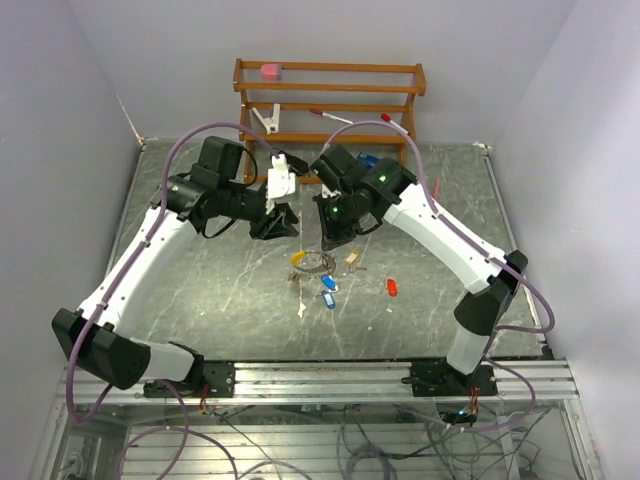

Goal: Put the keys on the keyring

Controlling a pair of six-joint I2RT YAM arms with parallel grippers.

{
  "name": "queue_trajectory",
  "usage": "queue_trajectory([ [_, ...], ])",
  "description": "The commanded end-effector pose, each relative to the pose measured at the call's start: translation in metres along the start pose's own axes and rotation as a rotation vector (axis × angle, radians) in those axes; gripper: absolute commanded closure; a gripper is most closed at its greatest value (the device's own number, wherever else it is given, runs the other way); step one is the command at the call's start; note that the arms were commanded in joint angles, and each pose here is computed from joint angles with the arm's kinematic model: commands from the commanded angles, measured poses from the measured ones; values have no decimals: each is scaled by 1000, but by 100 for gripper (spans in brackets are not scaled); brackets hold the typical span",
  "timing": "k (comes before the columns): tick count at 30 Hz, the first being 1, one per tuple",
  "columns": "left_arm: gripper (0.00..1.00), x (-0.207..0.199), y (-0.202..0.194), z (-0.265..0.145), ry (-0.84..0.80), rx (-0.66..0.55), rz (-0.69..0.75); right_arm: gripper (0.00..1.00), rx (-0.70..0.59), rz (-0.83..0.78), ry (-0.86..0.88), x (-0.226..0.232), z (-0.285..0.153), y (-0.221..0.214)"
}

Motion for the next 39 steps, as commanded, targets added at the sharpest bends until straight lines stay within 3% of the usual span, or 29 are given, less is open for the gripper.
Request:
queue_trajectory([
  [1,57,-13,19,-2,-51,-11,43,100,-44,111,-37,-4,-8,12],
  [5,57,-25,18,3,-80,22,41,100,-88,204,-12,-3,-12,26],
  [11,58,-23,26,16,-19,6,-90,100,-101,377,58,6,2,34],
  [17,60,-14,32,16,87,-6,-218,100,-216,508,64,3,-5,48],
  [24,64,-11,22,18,150,28,-354,100,-291,564,90,4,-16,58],
  [39,64,0,18,31,163,11,-402,100,-352,607,185,12,-27,64],
])
Point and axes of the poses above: each gripper's point midway between its finger pads, its own z axis out along the fingers, its own x axis along the line the jaws close on, y = z × x, the point moved 4 cm from there along -z, back along the fingers, and after that the axes turned 1 degree about z, right-handed, at the moved point
